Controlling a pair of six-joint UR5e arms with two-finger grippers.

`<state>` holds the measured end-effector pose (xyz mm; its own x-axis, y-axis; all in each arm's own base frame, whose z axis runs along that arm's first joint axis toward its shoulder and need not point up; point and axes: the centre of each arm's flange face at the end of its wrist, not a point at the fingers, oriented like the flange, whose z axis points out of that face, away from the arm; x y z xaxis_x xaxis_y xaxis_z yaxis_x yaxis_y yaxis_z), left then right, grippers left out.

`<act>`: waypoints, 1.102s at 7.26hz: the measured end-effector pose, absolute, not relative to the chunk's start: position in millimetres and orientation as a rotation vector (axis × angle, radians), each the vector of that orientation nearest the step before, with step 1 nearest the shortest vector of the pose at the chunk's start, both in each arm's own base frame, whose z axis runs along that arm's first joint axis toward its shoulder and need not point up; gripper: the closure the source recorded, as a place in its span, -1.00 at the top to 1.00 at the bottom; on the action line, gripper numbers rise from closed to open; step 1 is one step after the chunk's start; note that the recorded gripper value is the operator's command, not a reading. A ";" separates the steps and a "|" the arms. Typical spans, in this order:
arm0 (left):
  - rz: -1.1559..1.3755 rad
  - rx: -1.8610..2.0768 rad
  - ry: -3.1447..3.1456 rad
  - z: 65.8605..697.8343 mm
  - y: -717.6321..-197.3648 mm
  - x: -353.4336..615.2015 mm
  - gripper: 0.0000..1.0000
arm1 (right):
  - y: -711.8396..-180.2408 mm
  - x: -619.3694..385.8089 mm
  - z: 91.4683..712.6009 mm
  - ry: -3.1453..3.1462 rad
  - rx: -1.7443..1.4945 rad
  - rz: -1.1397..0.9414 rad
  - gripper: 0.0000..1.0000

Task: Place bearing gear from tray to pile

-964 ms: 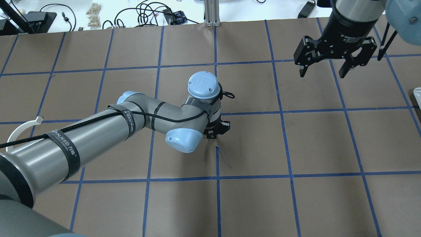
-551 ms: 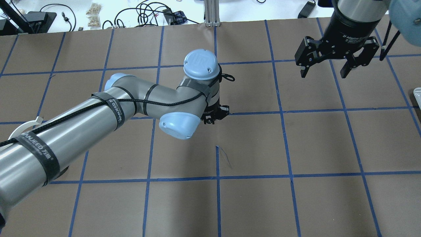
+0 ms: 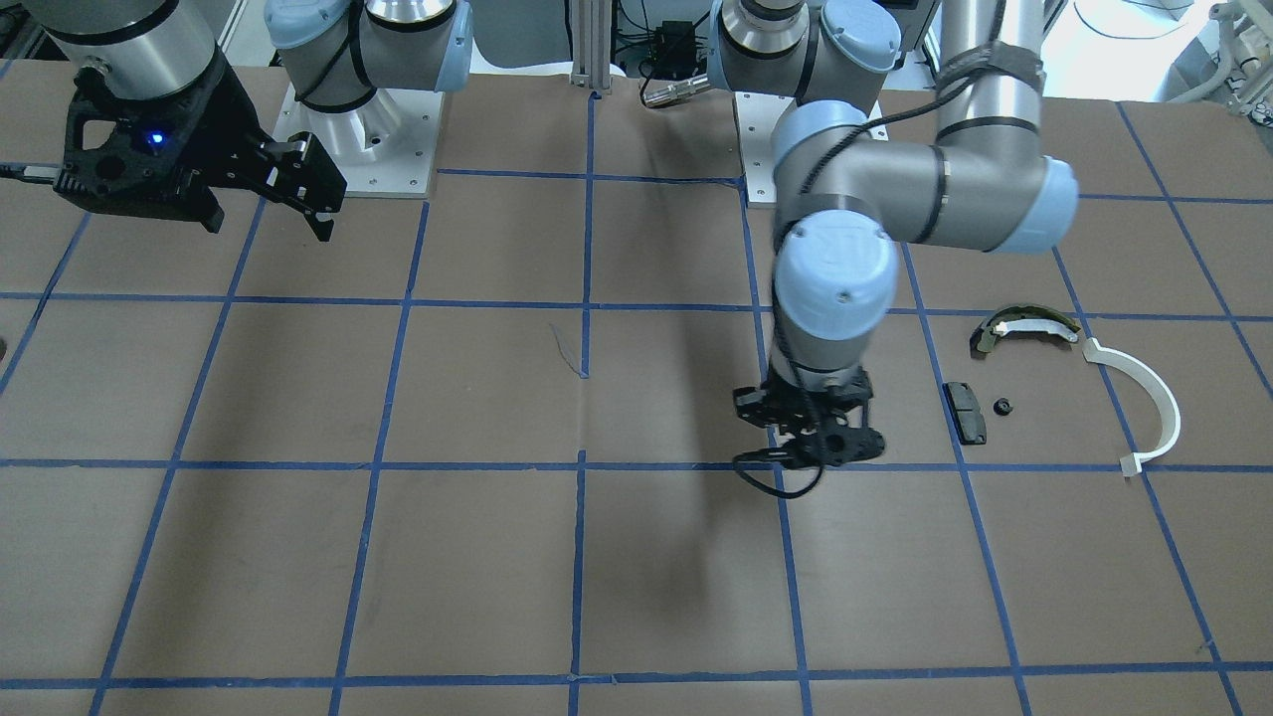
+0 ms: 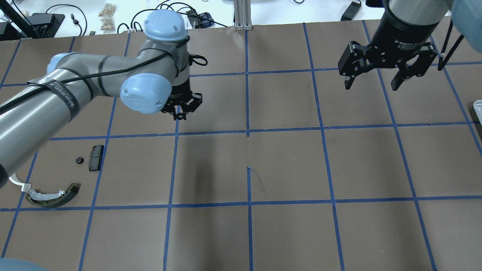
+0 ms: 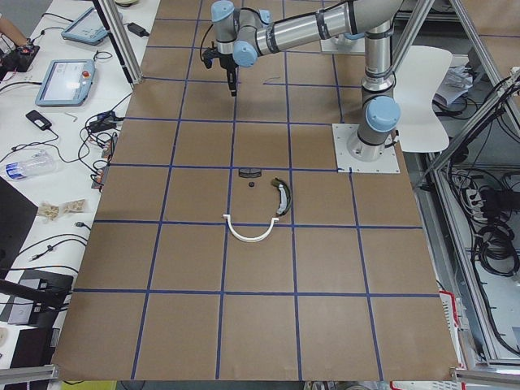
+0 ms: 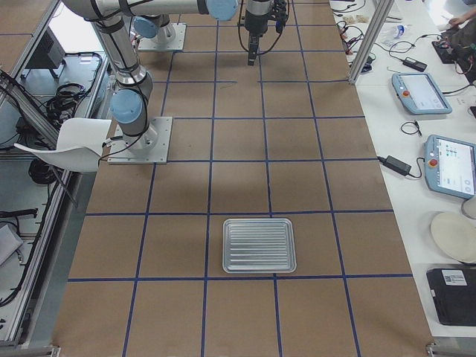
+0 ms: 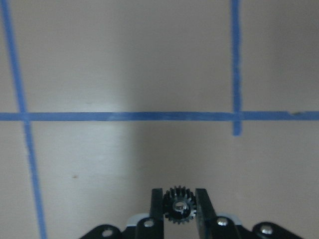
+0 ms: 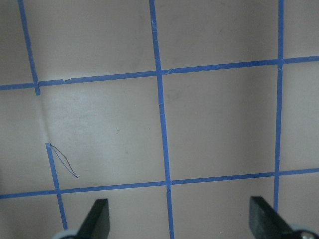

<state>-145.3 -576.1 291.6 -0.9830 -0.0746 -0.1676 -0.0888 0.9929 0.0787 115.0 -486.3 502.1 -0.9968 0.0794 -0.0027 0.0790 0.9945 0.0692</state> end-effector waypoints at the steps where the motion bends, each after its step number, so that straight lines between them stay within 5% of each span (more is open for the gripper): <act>1: 0.176 -0.072 2.982 286.5 -588.8 -67.6 -1.00 | -485.7 115.6 501.4 3.128 0.123 0.115 1.00; 5: 0.262 0.160 3.079 239.0 -551.2 203.5 -1.00 | -485.2 116.3 500.3 3.123 0.103 0.121 1.00; 8: 0.295 0.170 3.163 207.3 -499.6 267.3 -1.00 | -485.9 116.3 500.4 3.124 0.102 0.117 1.00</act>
<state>267.3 -499.6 207.3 -0.9935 0.1027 0.0489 0.1100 0.9771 0.1822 116.3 -485.9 500.4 -0.9978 0.0656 -0.0117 0.0645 0.9951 0.0754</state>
